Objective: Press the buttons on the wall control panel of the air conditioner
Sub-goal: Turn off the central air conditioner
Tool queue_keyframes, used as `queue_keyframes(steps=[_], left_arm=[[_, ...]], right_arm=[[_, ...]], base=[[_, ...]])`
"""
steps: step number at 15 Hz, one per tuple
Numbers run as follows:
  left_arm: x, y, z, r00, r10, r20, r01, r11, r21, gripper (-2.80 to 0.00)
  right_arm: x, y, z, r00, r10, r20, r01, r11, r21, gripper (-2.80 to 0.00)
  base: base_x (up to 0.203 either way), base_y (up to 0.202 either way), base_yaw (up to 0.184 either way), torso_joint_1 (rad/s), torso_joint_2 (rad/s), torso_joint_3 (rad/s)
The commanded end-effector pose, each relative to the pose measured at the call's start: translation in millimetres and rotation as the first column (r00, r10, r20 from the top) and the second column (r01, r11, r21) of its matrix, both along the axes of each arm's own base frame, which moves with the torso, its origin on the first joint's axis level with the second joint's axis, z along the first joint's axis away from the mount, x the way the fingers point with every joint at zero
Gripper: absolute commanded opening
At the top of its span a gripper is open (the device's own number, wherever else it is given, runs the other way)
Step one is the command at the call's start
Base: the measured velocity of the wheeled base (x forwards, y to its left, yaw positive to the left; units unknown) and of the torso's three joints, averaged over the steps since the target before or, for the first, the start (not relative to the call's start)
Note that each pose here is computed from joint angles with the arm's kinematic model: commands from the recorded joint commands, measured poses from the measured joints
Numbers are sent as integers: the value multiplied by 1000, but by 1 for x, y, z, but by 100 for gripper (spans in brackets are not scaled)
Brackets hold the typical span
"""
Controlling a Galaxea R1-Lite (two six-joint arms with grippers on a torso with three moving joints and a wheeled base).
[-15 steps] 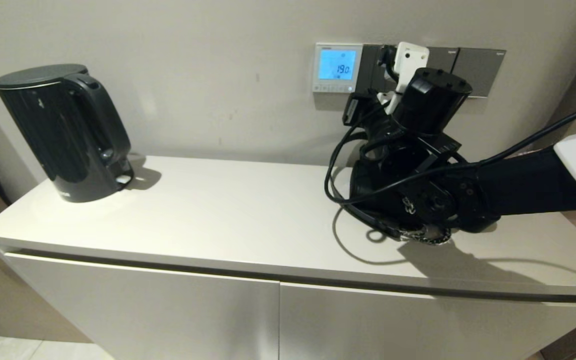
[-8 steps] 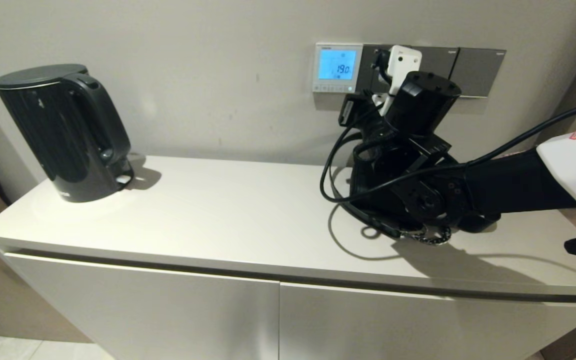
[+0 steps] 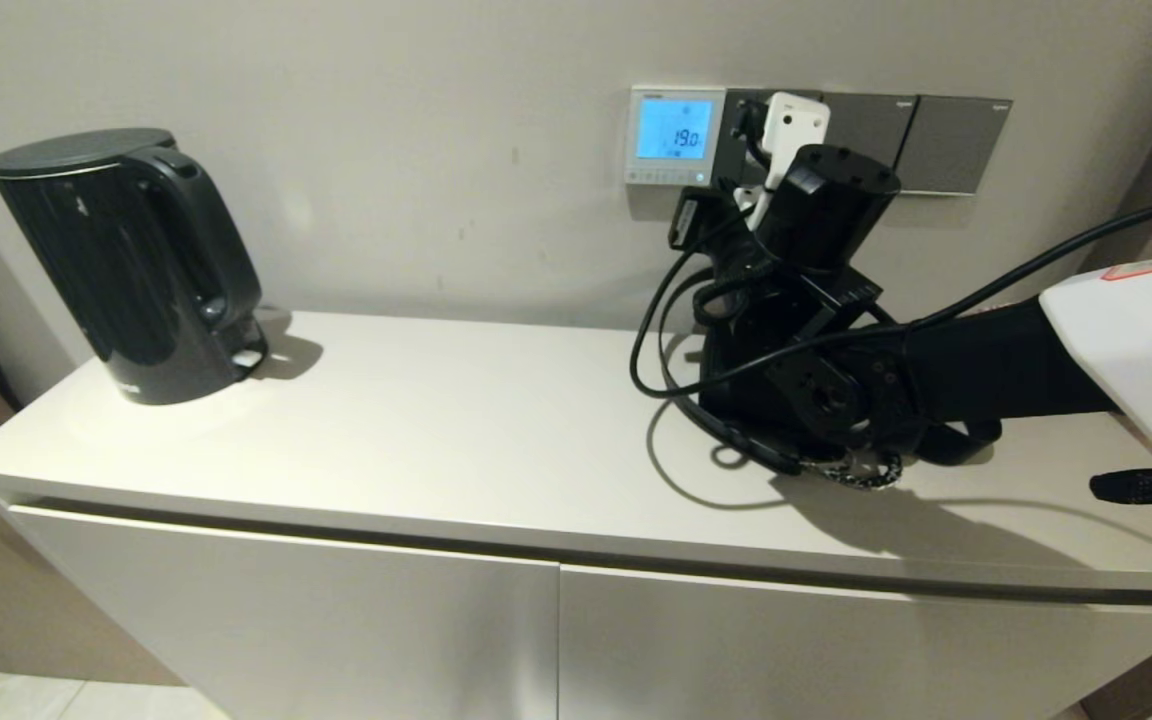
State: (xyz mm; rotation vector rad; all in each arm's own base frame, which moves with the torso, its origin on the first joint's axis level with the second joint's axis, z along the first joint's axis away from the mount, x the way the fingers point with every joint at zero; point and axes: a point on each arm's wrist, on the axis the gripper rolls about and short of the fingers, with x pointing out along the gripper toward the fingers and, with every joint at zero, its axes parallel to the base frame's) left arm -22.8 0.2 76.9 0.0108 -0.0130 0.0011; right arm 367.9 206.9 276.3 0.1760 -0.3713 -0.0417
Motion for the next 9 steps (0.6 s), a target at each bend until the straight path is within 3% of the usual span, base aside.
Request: queue_keyframes(steps=[1,9], left_arm=[[0,0,0,1000,0,-1,0,1000,0,-280],[0,0,0,1000,0,-1,0,1000,0,-280]], right_arm=[[0,0,1,1000,-2,7,2,1000,6,-280],[10,5,-3,1000,-4,14,3,1000,8,-280]], base=[[0,0,0,0,0,0],[0,0,0,0,0,0]])
